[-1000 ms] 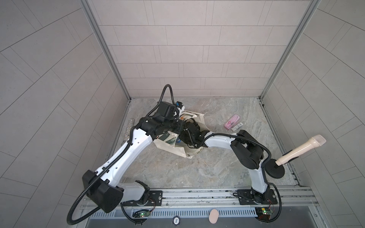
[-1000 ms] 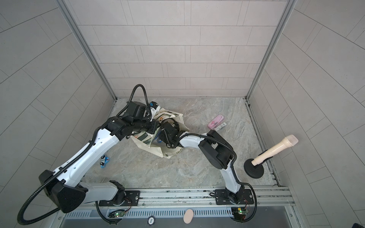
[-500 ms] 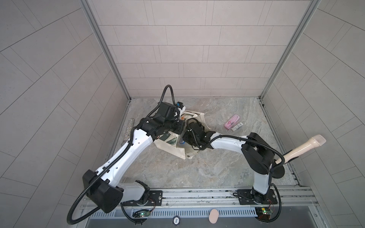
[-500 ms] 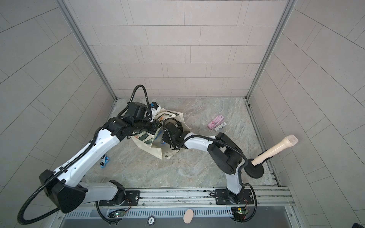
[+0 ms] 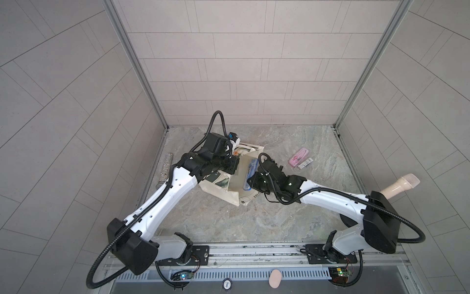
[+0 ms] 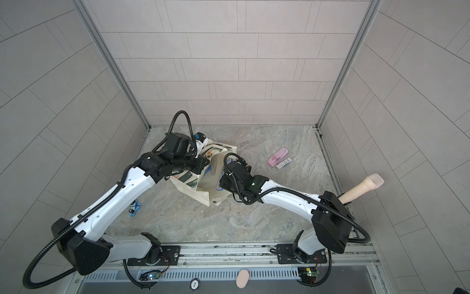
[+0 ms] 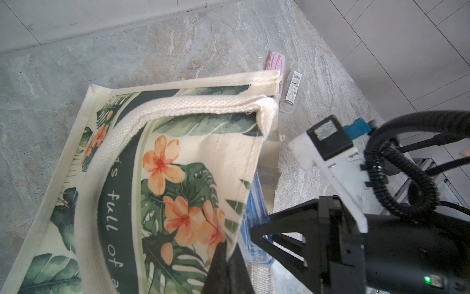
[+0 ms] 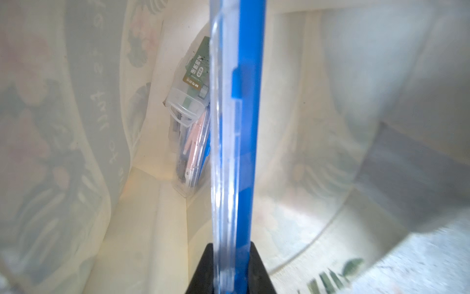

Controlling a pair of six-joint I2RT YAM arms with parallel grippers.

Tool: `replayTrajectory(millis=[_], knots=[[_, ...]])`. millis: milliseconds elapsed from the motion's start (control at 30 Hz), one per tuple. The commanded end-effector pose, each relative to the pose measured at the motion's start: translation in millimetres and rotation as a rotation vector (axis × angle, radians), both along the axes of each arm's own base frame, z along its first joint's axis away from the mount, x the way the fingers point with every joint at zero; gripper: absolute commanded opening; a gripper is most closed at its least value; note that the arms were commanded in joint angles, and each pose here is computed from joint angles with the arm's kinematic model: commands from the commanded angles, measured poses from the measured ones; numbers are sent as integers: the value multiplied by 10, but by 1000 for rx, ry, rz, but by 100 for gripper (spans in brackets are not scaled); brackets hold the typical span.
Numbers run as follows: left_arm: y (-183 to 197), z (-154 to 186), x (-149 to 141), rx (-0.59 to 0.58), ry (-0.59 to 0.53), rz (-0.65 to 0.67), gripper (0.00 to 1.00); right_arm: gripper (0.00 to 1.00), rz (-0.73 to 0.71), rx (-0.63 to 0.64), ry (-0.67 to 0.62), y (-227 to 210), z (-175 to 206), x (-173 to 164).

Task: Take out the compass set from the canvas bag
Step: Pick up the compass set from the canvas bag, then place the compass set at the center of the board.

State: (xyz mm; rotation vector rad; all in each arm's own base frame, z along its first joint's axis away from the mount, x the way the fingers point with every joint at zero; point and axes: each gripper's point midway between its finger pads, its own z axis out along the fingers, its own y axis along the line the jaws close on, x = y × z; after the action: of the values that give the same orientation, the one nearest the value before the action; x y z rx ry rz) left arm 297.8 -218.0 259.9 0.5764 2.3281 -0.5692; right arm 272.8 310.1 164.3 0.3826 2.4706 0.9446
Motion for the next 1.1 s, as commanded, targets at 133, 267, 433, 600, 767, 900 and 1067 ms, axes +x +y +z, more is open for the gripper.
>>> replayTrajectory(millis=[133,267,433,600,767,900,1067], knots=[[20,65,-10,-6,-27,-1,0,11,50,-93,-75,-529,339,-374],[22,73,-15,-14,-30,3,0,11,86,-120,-108,-819,525,-619],[27,80,-22,-22,-27,10,0,11,23,-116,-206,-1230,762,-769],[27,133,-27,-24,-35,7,0,12,-101,-152,-288,-1716,809,-736],[7,192,-26,-27,-36,-4,0,12,-185,-131,-169,-2001,534,-607],[7,198,-19,-19,-32,-7,0,13,-249,-85,-66,-2193,199,-489],[5,187,-8,-15,-30,-6,0,12,-321,-61,17,-2428,-148,-315]])
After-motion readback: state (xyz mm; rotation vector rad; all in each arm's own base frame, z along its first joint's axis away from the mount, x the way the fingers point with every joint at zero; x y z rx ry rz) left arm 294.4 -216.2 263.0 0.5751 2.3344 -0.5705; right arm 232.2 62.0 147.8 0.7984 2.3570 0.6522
